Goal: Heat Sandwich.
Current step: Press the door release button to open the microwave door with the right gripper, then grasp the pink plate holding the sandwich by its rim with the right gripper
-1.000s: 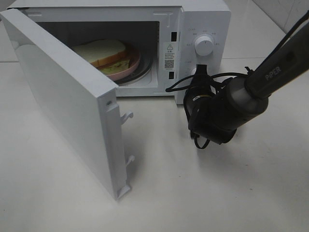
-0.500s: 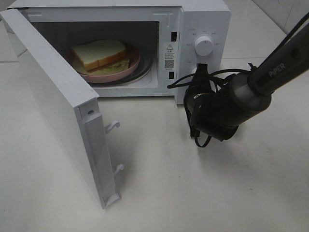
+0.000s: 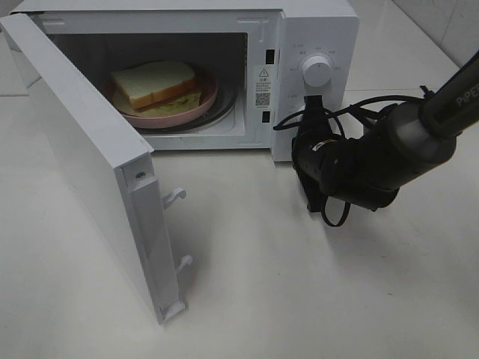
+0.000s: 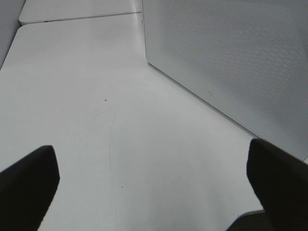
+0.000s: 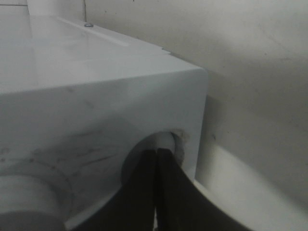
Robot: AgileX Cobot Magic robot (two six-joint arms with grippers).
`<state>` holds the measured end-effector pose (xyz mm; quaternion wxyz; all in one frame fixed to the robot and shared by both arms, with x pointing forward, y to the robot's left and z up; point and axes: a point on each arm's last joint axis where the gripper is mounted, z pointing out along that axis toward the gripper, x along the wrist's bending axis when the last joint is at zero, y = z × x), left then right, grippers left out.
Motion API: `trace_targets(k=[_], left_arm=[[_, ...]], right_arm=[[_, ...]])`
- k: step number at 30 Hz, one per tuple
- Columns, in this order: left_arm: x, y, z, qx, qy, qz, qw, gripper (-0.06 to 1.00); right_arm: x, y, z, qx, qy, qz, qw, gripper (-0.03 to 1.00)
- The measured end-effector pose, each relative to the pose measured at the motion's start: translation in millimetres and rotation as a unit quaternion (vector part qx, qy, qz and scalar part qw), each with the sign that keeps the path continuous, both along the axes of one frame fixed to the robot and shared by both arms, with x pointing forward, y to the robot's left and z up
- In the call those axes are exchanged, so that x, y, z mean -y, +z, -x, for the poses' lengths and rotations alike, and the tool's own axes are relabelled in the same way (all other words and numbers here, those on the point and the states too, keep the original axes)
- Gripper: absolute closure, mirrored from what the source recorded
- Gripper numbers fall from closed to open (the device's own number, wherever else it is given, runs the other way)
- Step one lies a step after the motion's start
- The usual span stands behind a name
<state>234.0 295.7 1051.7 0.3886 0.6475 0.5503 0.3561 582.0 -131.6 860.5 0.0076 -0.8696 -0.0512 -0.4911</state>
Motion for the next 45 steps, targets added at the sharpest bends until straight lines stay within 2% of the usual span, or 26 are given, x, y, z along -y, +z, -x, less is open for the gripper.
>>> trace_targets(k=[6, 15, 19, 22, 23, 27, 28, 29, 31, 32, 33, 35, 36, 37, 38, 40, 41, 42, 43, 45], left_arm=[[0.0, 0.0, 0.0, 0.0, 0.0, 0.0, 1.0, -0.04], [0.0, 0.0, 0.0, 0.0, 0.0, 0.0, 1.0, -0.04], [0.0, 0.0, 0.0, 0.0, 0.0, 0.0, 1.0, -0.04], [0.0, 0.0, 0.0, 0.0, 0.0, 0.0, 1.0, -0.04], [0.0, 0.0, 0.0, 0.0, 0.0, 0.0, 1.0, -0.04], [0.0, 0.0, 0.0, 0.0, 0.0, 0.0, 1.0, -0.04], [0.0, 0.0, 0.0, 0.0, 0.0, 0.0, 1.0, -0.04], [0.0, 0.0, 0.0, 0.0, 0.0, 0.0, 1.0, -0.04], [0.0, 0.0, 0.0, 0.0, 0.0, 0.0, 1.0, -0.04], [0.0, 0.0, 0.0, 0.0, 0.0, 0.0, 1.0, -0.04], [0.0, 0.0, 0.0, 0.0, 0.0, 0.0, 1.0, -0.04], [0.0, 0.0, 0.0, 0.0, 0.0, 0.0, 1.0, -0.04], [0.0, 0.0, 0.0, 0.0, 0.0, 0.0, 1.0, -0.04], [0.0, 0.0, 0.0, 0.0, 0.0, 0.0, 1.0, -0.04], [0.0, 0.0, 0.0, 0.0, 0.0, 0.0, 1.0, -0.04], [0.0, 0.0, 0.0, 0.0, 0.0, 0.0, 1.0, -0.04], [0.0, 0.0, 0.0, 0.0, 0.0, 0.0, 1.0, -0.04], [0.0, 0.0, 0.0, 0.0, 0.0, 0.0, 1.0, -0.04], [0.0, 0.0, 0.0, 0.0, 0.0, 0.0, 1.0, -0.04], [0.0, 0.0, 0.0, 0.0, 0.0, 0.0, 1.0, -0.04]], right_arm=[[0.7, 9.0, 8.8, -0.005, 0.041, 0.028, 0.999, 0.95], [8.2, 13.2, 31.1, -0.044, 0.094, 0.074, 0.992, 0.95], [11.3, 20.9, 41.3, -0.055, 0.128, 0.102, 0.985, 0.95], [12.9, 30.6, 52.2, -0.069, 0.182, 0.141, 0.971, 0.95], [12.9, 30.6, 52.2, -0.069, 0.182, 0.141, 0.971, 0.95], [9.5, 49.8, 63.6, -0.074, 0.278, 0.192, 0.938, 0.95], [9.5, 49.8, 63.6, -0.074, 0.278, 0.192, 0.938, 0.95], [8.3, 56.7, 68.3, -0.073, 0.318, 0.214, 0.921, 0.95], [8.5, 63.4, 73.7, -0.077, 0.357, 0.232, 0.902, 0.95], [8.5, 68.2, 79.2, -0.082, 0.393, 0.247, 0.882, 0.95], [8.5, 68.2, 79.2, -0.082, 0.393, 0.247, 0.882, 0.95], [9.5, 71.6, 85.3, -0.091, 0.431, 0.264, 0.858, 0.95], [9.7, 74.1, 91.4, -0.098, 0.467, 0.279, 0.834, 0.95], [9.7, 74.1, 91.4, -0.098, 0.467, 0.279, 0.834, 0.95], [9.8, 74.3, 94.4, -0.105, 0.483, 0.283, 0.822, 0.95], [10.5, 76.7, 100.4, -0.11, 0.517, 0.297, 0.795, 0.95], [11.4, 78.5, 105.1, -0.112, 0.547, 0.311, 0.769, 0.95], [11.4, 78.5, 105.1, -0.112, 0.547, 0.311, 0.769, 0.95], [11.7, 78.9, 106.9, -0.113, 0.56, 0.318, 0.756, 0.95], [12.3, 79.8, 111.0, -0.117, 0.595, 0.334, 0.722, 0.95]])
